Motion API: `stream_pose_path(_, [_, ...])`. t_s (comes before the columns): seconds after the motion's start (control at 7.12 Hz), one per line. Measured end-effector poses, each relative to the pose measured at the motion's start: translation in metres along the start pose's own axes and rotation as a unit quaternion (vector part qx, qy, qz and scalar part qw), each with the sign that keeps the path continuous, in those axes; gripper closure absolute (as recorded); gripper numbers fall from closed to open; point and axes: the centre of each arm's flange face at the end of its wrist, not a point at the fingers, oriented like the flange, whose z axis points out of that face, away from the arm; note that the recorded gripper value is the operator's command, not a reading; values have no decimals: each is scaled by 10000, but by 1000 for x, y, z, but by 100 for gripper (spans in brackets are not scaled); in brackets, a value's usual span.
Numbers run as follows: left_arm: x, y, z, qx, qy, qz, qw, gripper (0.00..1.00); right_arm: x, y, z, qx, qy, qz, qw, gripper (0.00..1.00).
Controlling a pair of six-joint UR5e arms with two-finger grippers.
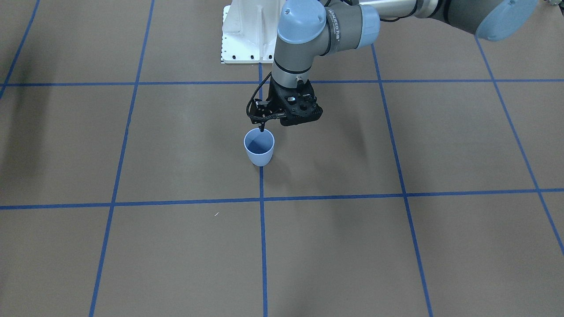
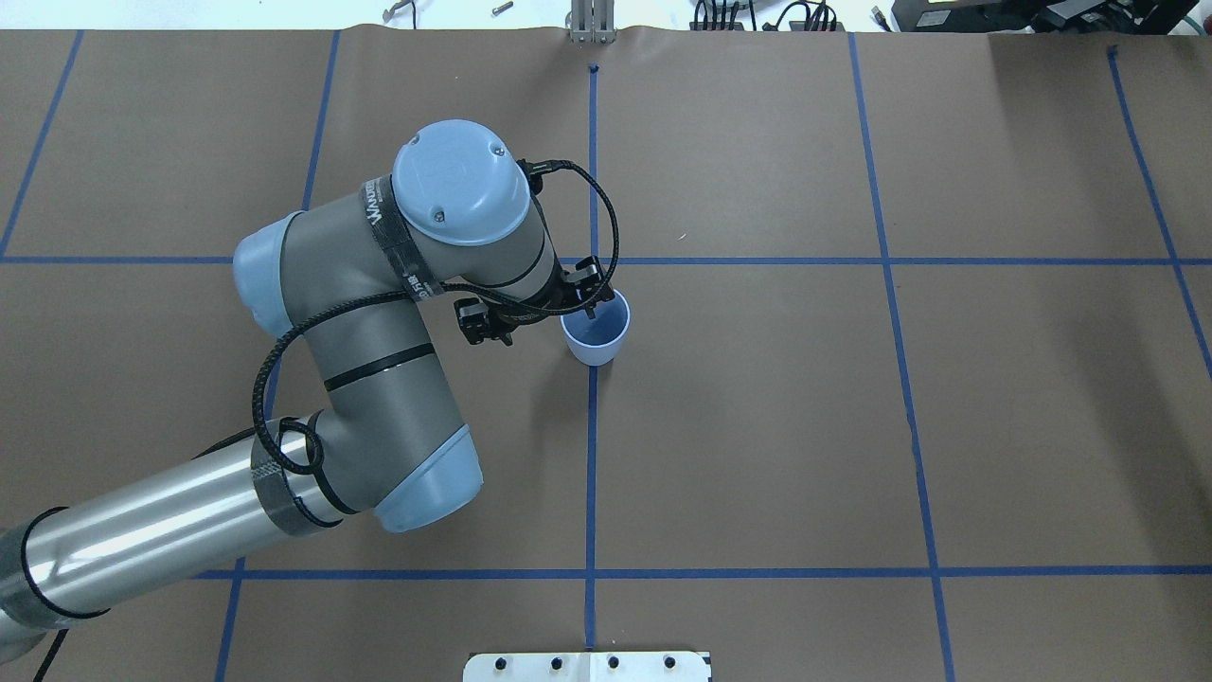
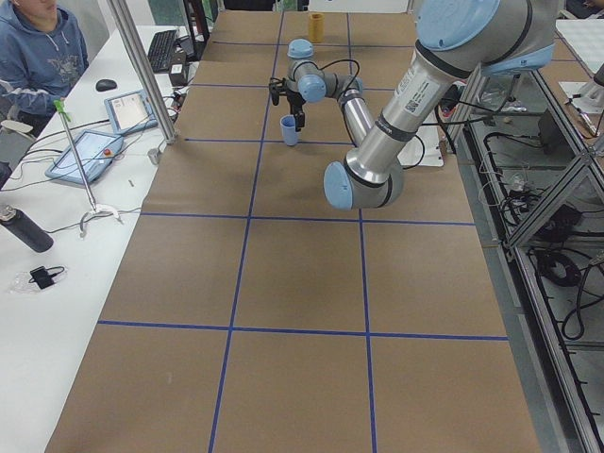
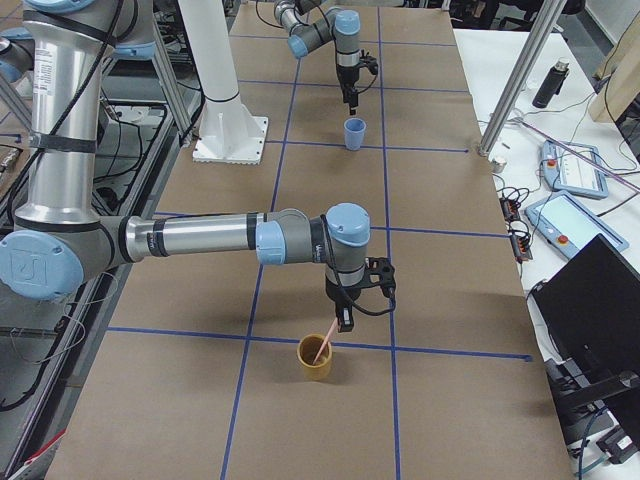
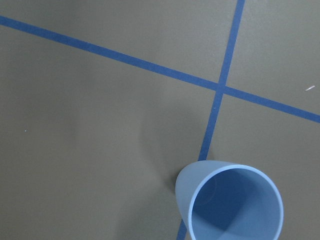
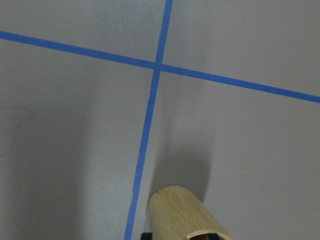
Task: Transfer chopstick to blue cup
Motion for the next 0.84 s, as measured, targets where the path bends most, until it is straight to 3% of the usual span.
stream_pose_path(0.56, [0,1,1,19,-6,-94,10000,2,2,3,-1,-91,9,-42,9999,100])
stream_pose_path(0.84, [-1,1,4,78,-22,-92,9999,2,7,-10,-32,-93,-12,-61,9999,100])
